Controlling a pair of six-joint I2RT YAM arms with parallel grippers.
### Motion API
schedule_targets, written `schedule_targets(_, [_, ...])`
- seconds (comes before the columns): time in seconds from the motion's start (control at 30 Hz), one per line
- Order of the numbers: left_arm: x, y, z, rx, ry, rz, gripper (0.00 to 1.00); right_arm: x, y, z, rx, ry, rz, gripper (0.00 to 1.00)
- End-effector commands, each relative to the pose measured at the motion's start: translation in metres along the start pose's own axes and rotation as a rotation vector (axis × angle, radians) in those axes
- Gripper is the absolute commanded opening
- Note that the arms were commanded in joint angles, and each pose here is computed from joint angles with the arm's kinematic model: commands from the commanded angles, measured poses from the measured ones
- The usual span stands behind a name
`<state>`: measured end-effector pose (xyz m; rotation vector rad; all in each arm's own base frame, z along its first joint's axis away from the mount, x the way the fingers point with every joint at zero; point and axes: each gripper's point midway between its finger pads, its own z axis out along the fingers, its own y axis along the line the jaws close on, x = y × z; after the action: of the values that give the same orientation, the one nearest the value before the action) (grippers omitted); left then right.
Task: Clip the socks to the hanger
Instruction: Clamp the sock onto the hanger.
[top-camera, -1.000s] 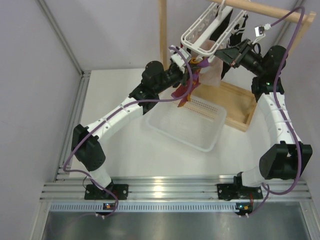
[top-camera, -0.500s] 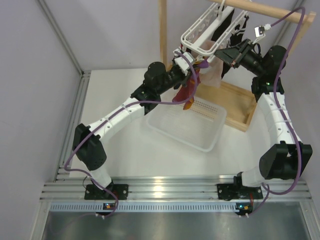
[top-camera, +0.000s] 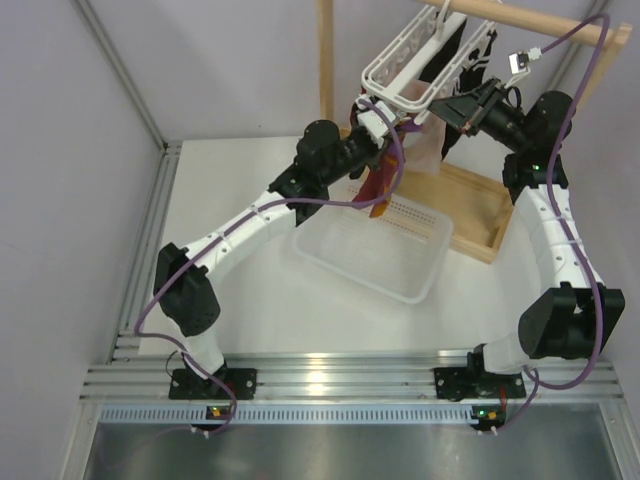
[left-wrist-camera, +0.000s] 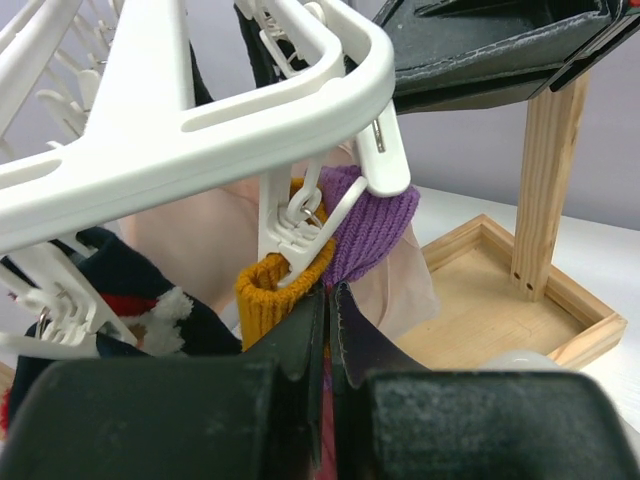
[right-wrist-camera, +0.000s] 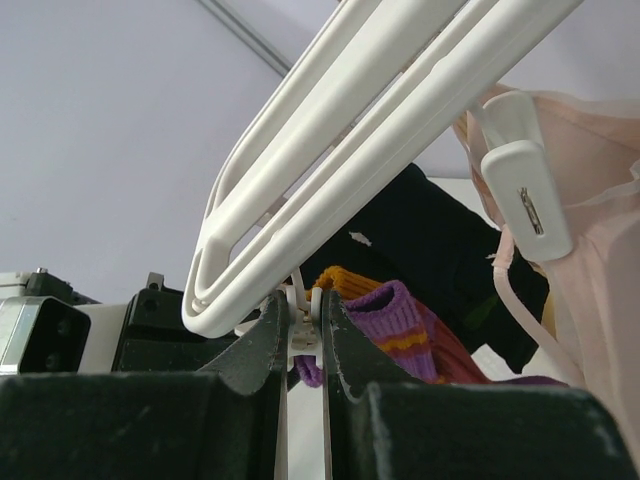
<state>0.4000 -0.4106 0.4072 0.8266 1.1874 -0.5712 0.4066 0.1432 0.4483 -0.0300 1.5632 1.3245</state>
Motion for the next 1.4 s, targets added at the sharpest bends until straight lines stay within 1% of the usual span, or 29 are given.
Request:
schedule_targets(0.0, [-0.030, 0.001, 0.005, -0.017, -0.059, 0.024, 0.00, -0.018, 0.021, 0.002, -0.028, -0.059, -0.070, 0.00])
schedule_targets(0.43, [-0.049, -0.001, 0.007, -0.015, -0.108, 0.005, 0.00, -0.017, 0.019, 0.003, -0.010, -0.055, -0.121, 0.00])
schedule_targets(0.53, [-0.048, -0.001, 0.008, -0.014, -0.105, 0.003, 0.00, -0.017, 0.018, 0.002, -0.008, -0.051, -0.127, 0.13])
schedule_targets(0.57, [-0.049, -0.002, 0.009, -0.012, -0.105, 0.003, 0.00, -0.017, 0.018, 0.002, -0.008, -0.051, -0.129, 0.24])
schedule_targets(0.6, [-0.047, -0.003, 0.010, -0.010, -0.100, 0.001, 0.00, -0.017, 0.019, 0.002, -0.010, -0.049, -0.130, 0.28])
schedule_targets(0.67, [-0.047, -0.002, 0.010, -0.014, -0.100, -0.002, 0.00, -0.016, 0.021, 0.002, -0.015, -0.044, -0.131, 0.36])
schedule_targets(0.73, [-0.047, -0.002, 0.011, -0.016, -0.097, -0.007, 0.00, -0.017, 0.023, 0.001, -0.018, -0.045, -0.138, 0.38])
schedule_targets(0.77, [-0.046, -0.001, 0.011, -0.018, -0.092, -0.013, 0.03, -0.016, 0.023, 0.001, -0.016, -0.041, -0.133, 0.39])
schedule_targets(0.8, [-0.045, -0.001, 0.011, -0.019, -0.087, -0.014, 0.10, -0.016, 0.023, 0.001, -0.015, -0.041, -0.134, 0.40])
schedule_targets(0.87, [-0.046, -0.001, 0.009, -0.019, -0.082, -0.019, 0.19, -0.016, 0.024, 0.001, -0.014, -0.036, -0.136, 0.42])
schedule_targets(0.9, [-0.047, -0.002, 0.007, -0.016, -0.081, -0.018, 0.28, -0.016, 0.024, 0.000, -0.011, -0.036, -0.139, 0.43])
schedule_targets(0.93, [-0.046, -0.003, 0.005, -0.012, -0.073, -0.021, 0.31, -0.016, 0.025, 0.000, -0.011, -0.034, -0.147, 0.45])
schedule_targets(0.97, [-0.045, -0.003, 0.004, -0.012, -0.067, -0.021, 0.35, -0.017, 0.026, -0.001, -0.009, -0.035, -0.152, 0.52])
schedule_targets(1.0, [-0.052, -0.001, -0.001, -0.016, -0.075, -0.018, 0.39, -0.015, 0.025, -0.002, -0.001, -0.030, -0.148, 0.55])
schedule_targets(1.03, [-0.047, -0.004, -0.004, -0.008, -0.063, -0.020, 0.41, -0.015, 0.026, -0.005, 0.003, -0.031, -0.154, 0.57])
schedule_targets(1.07, [-0.053, -0.004, -0.010, -0.006, -0.068, -0.020, 0.42, -0.013, 0.026, -0.006, 0.006, -0.029, -0.155, 0.60])
schedule_targets(1.13, [-0.048, -0.007, -0.017, 0.002, -0.044, -0.033, 0.48, -0.011, 0.026, -0.010, 0.013, -0.027, -0.164, 0.63])
schedule_targets(1.2, [-0.052, -0.010, -0.028, 0.009, -0.026, -0.047, 0.52, -0.006, 0.027, -0.015, 0.025, -0.020, -0.164, 0.67])
schedule_targets(1.23, [-0.045, -0.013, -0.032, 0.012, -0.005, -0.066, 0.54, -0.005, 0.027, -0.016, 0.027, -0.017, -0.172, 0.68])
schedule_targets(1.27, [-0.049, -0.014, -0.040, 0.014, 0.004, -0.074, 0.60, -0.003, 0.028, -0.018, 0.029, -0.014, -0.174, 0.73])
schedule_targets(1.3, [-0.040, -0.016, -0.046, 0.016, 0.029, -0.089, 0.64, 0.001, 0.029, -0.021, 0.031, -0.008, -0.174, 0.75])
schedule_targets(1.33, [-0.048, -0.017, -0.055, 0.015, 0.025, -0.108, 0.73, 0.003, 0.031, -0.024, 0.032, -0.007, -0.184, 0.80])
schedule_targets(1.37, [-0.046, -0.019, -0.061, 0.021, 0.041, -0.121, 0.78, 0.006, 0.030, -0.026, 0.036, -0.003, -0.184, 0.83])
